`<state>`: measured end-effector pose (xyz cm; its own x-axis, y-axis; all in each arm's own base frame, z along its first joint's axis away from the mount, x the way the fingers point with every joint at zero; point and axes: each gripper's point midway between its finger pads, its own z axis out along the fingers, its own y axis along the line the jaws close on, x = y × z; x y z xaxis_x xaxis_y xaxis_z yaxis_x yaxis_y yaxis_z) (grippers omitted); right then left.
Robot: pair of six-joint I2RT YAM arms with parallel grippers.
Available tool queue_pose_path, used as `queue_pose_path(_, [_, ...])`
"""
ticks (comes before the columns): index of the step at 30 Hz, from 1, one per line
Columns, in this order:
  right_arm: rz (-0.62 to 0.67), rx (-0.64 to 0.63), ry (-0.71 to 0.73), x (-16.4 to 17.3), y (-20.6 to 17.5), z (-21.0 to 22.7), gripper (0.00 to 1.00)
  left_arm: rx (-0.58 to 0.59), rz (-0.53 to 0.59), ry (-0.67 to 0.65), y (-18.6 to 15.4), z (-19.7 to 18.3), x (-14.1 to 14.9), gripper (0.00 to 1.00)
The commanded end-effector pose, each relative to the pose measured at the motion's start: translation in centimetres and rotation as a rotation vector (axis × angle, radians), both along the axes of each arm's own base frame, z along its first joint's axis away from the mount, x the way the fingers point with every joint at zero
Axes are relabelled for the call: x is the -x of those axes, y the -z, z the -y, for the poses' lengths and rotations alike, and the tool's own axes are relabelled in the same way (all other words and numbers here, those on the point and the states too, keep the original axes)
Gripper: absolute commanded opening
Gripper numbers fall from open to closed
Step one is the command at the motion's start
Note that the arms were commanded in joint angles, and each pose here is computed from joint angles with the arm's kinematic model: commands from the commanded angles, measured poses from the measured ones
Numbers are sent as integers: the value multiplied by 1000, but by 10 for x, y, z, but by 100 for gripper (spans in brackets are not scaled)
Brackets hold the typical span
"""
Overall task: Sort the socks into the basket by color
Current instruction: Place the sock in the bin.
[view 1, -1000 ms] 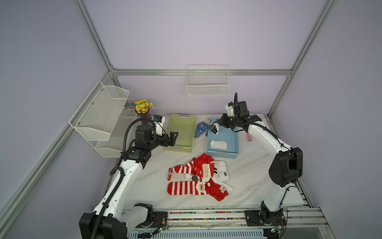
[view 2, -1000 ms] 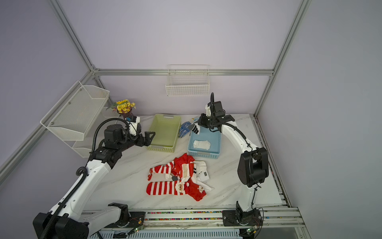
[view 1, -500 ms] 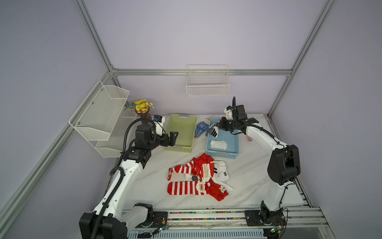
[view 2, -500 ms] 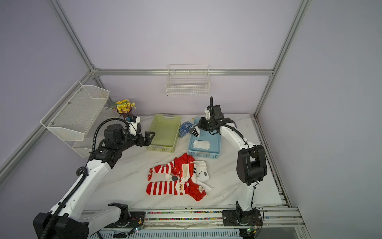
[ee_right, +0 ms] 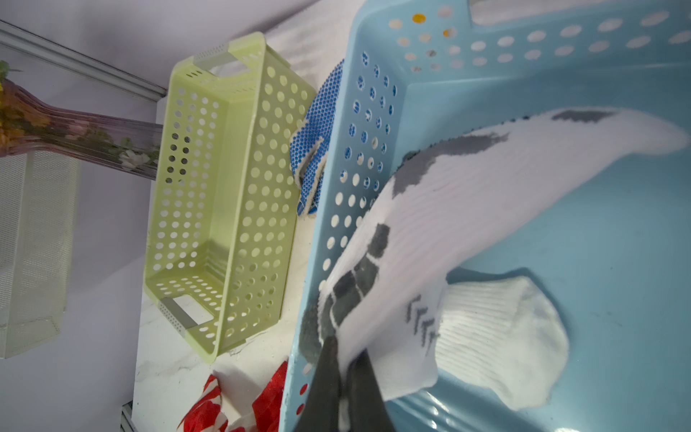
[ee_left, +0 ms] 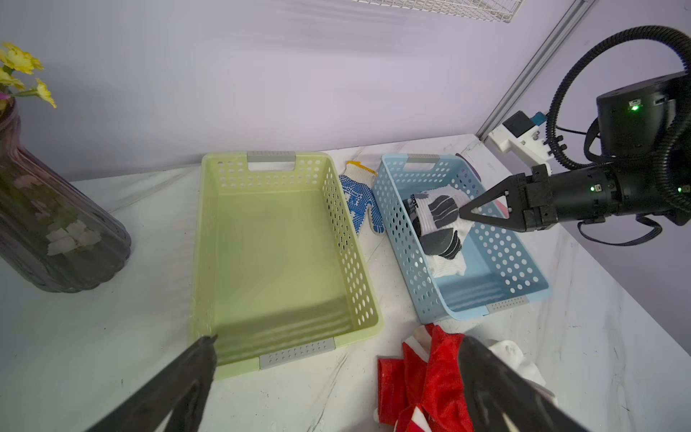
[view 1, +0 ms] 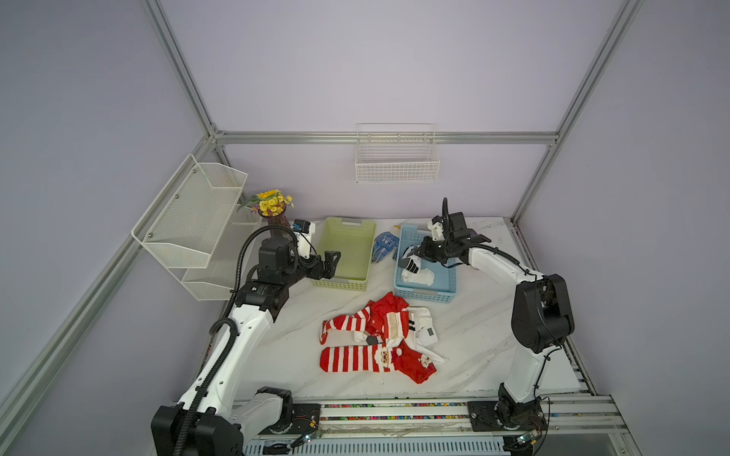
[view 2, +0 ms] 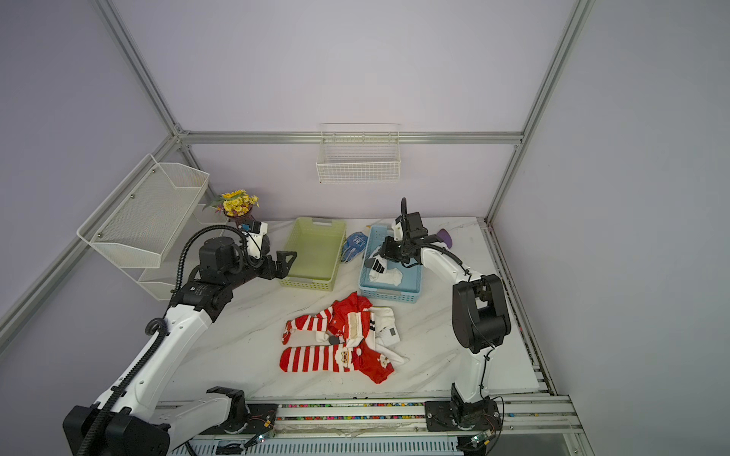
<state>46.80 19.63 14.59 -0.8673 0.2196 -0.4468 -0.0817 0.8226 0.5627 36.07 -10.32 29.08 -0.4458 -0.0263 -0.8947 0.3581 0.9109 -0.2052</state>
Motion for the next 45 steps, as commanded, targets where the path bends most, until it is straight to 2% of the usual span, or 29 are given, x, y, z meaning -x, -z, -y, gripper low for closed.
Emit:
queue_pose_path(1, [42,0,-9,3,-10,5,4,-7,11,21,0,3,4,100])
queue_pose_path(28, [-109,170,113,21,36,57,9,-7,6,24,1,4,3,100])
queue_pose_path(36, [-144,220,139,25,47,67,17,-7,6,24,2,4,3,100])
queue_pose_path(45, [-160,267,162,26,51,77,31,-6,7,24,1,4,4,100])
